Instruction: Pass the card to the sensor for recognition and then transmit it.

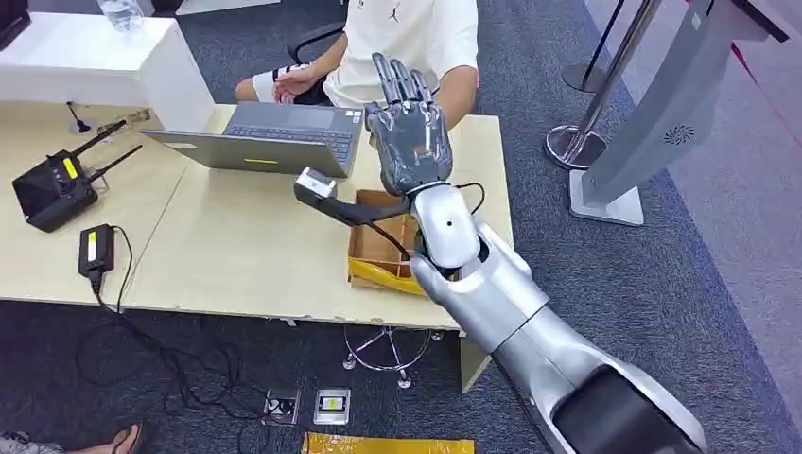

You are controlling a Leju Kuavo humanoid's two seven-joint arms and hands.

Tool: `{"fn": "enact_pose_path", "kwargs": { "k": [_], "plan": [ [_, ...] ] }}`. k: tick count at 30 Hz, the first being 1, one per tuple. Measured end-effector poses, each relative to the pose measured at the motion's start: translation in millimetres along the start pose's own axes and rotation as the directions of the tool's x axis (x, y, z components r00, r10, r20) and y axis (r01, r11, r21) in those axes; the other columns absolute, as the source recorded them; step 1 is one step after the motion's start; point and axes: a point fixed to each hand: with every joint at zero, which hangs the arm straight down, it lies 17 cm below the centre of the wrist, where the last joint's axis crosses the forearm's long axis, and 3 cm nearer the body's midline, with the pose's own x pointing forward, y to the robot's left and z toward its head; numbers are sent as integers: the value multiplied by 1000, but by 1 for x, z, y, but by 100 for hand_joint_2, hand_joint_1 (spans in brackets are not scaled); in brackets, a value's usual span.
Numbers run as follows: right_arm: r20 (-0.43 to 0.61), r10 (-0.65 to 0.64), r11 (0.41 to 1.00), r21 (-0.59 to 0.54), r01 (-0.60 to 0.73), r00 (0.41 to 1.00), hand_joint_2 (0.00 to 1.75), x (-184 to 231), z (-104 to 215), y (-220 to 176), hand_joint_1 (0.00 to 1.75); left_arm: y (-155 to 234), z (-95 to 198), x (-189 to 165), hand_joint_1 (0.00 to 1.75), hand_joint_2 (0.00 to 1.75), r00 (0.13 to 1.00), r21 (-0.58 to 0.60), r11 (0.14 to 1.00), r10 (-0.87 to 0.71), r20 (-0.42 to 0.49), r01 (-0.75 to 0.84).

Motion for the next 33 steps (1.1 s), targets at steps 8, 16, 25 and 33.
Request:
{"fn": "enact_pose_path", "kwargs": {
  "k": [8,16,25,33],
  "plan": [
    [-36,86,995,47,-84,996,175,-20,-3,14,175,0,1,5,0,175,1000,-8,1000,-2,18,2],
    [-69,199,974,122,-190,978,175,-44,1,33,175,1,1,8,0,175,1000,-9,1000,-6,23,6],
    [-169,253,967,32,-252,952,175,-106,7,12,0,1,0,6,0,175,1000,1,1000,-1,20,1],
    [-502,188,977,6,-214,844,175,-269,81,-25,0,-19,-3,-14,0,175,997,-2,997,73,4,-73]
  ]
}}
